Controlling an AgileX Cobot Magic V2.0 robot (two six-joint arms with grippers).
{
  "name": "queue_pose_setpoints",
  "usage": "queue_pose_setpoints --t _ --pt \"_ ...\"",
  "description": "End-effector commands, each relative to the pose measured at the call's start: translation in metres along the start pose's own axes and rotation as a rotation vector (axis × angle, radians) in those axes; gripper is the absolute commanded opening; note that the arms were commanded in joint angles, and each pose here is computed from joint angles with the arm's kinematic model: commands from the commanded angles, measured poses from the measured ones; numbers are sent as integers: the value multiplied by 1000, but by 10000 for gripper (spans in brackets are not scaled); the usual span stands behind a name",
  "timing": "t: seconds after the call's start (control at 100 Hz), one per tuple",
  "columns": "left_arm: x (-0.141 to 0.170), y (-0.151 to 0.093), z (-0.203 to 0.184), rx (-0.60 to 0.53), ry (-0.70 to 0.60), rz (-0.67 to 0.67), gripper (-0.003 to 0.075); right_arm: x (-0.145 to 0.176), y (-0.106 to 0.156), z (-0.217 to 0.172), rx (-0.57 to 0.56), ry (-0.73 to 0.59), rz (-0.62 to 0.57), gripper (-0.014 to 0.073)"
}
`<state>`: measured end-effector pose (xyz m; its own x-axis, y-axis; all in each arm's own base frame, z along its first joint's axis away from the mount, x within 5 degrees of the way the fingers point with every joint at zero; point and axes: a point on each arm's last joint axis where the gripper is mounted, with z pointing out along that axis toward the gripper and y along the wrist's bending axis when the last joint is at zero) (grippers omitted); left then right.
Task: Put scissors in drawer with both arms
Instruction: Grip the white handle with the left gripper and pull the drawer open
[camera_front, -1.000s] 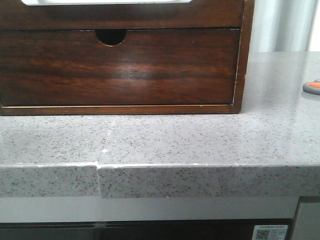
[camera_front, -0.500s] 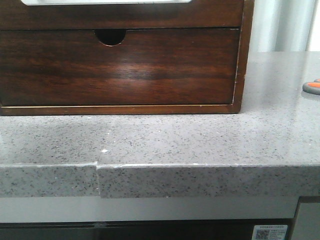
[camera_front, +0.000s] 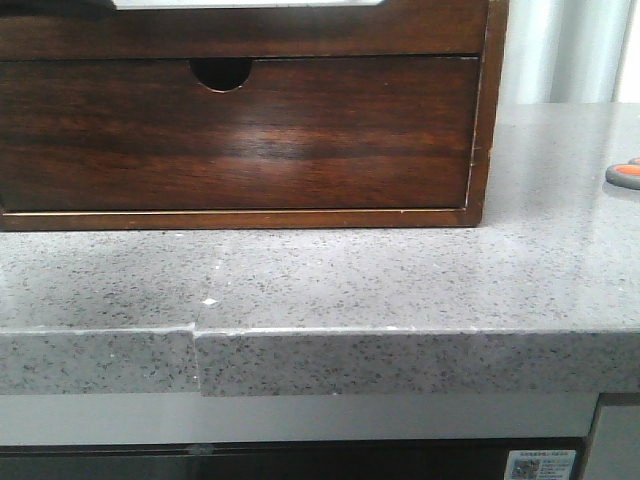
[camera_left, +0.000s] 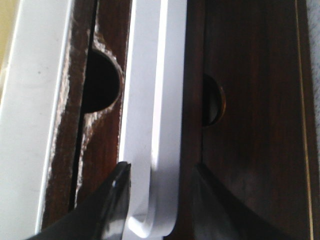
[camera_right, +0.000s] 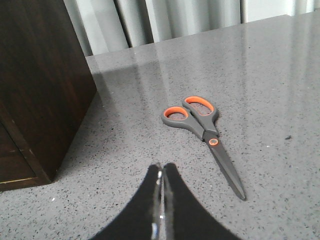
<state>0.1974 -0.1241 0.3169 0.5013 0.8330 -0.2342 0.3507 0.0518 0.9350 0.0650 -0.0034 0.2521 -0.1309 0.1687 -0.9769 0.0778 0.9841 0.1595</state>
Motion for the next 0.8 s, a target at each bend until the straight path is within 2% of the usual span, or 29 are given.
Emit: queue_pose_setpoints --t 0.0,0.07,0.14,0.29,0.79 --pt "-5 14 -4 -46 -11 22 272 -15 2 -1 -15 -95 -4 -62" --pt "-5 14 -4 -46 -11 22 249 -15 2 -1 -15 -95 -4 -62" --pt "-4 14 -4 -46 -7 21 189 -15 2 -1 -15 -95 -4 -62" --pt "-3 14 -4 -48 10 21 -22 -15 2 -1 -15 -95 -4 -62" --pt "-4 11 -9 -49 3 17 -22 -14 2 -1 -14 -89 -4 -62"
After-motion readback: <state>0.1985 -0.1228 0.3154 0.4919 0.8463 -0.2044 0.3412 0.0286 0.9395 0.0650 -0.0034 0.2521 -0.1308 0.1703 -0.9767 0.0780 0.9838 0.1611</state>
